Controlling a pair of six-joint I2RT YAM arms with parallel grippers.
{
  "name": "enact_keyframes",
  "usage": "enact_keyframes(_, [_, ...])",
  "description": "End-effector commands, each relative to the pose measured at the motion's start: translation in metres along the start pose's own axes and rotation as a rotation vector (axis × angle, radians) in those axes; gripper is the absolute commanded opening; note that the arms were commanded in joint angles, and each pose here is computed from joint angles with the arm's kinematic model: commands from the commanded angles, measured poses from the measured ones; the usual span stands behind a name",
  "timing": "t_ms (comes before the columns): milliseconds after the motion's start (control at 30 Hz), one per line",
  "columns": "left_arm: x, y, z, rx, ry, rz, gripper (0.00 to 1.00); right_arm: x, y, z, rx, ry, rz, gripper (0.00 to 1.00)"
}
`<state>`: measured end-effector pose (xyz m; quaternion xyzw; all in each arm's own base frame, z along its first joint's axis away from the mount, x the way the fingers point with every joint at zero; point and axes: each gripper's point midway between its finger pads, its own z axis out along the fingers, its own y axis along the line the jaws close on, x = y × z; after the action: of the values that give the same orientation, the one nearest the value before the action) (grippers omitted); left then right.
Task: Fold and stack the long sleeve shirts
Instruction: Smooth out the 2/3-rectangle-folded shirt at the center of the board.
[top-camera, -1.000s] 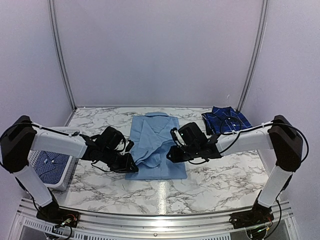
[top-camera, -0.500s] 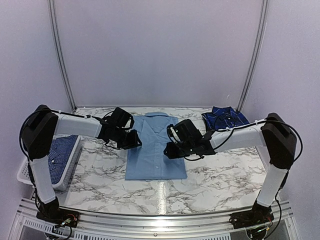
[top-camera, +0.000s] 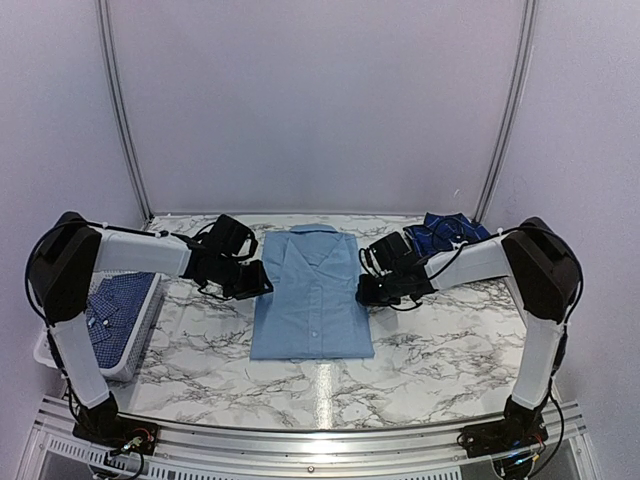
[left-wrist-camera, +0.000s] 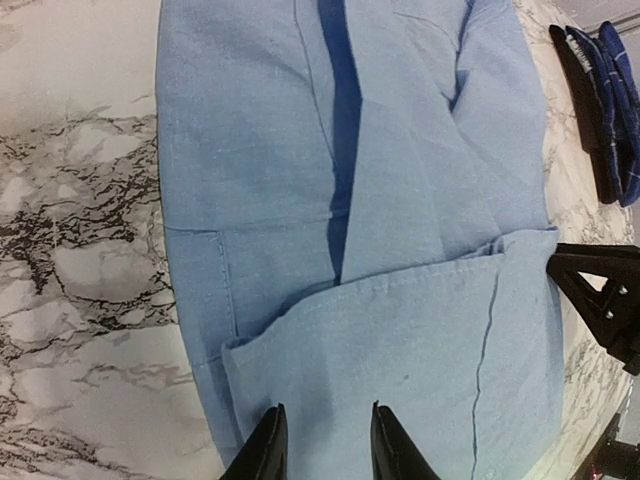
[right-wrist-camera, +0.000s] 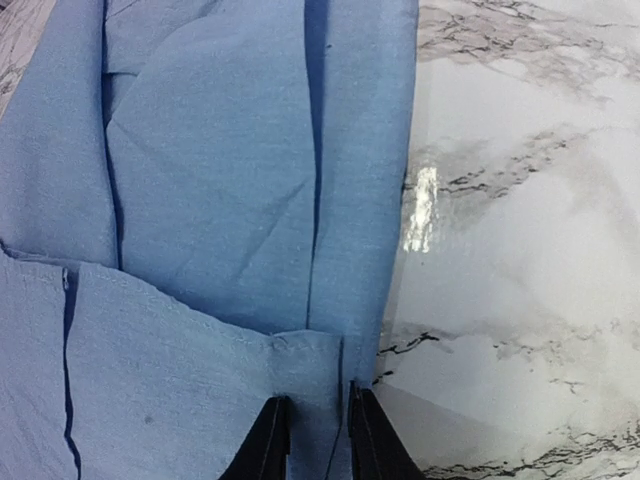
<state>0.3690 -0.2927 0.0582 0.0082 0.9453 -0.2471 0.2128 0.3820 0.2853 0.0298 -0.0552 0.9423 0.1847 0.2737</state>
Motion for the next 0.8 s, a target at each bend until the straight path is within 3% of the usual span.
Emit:
enact_keyframes(0, [-0.004,-0.017,-0.029,0.052,-0.035,0.057,0.31,-0.011,0.017,-0.013,-0.064,-0.015,0.011,0.21])
enact_keyframes(233, [0.013,-0.018,-0.006,0.069,0.029,0.067,0.19,-0.028,0.04,-0.032,-0.073,-0.076,-0.021,0.23])
enact_keyframes(433, [0.006,0.012,0.018,-0.019,0.022,0.023,0.13,-0.023,0.044,-0.015,-0.086,-0.054,-0.044,0.23])
enact_keyframes(767, [0.004,0.034,0.04,-0.064,0.049,-0.016,0.12,-0.016,-0.005,0.008,-0.002,0.006,0.021,0.23])
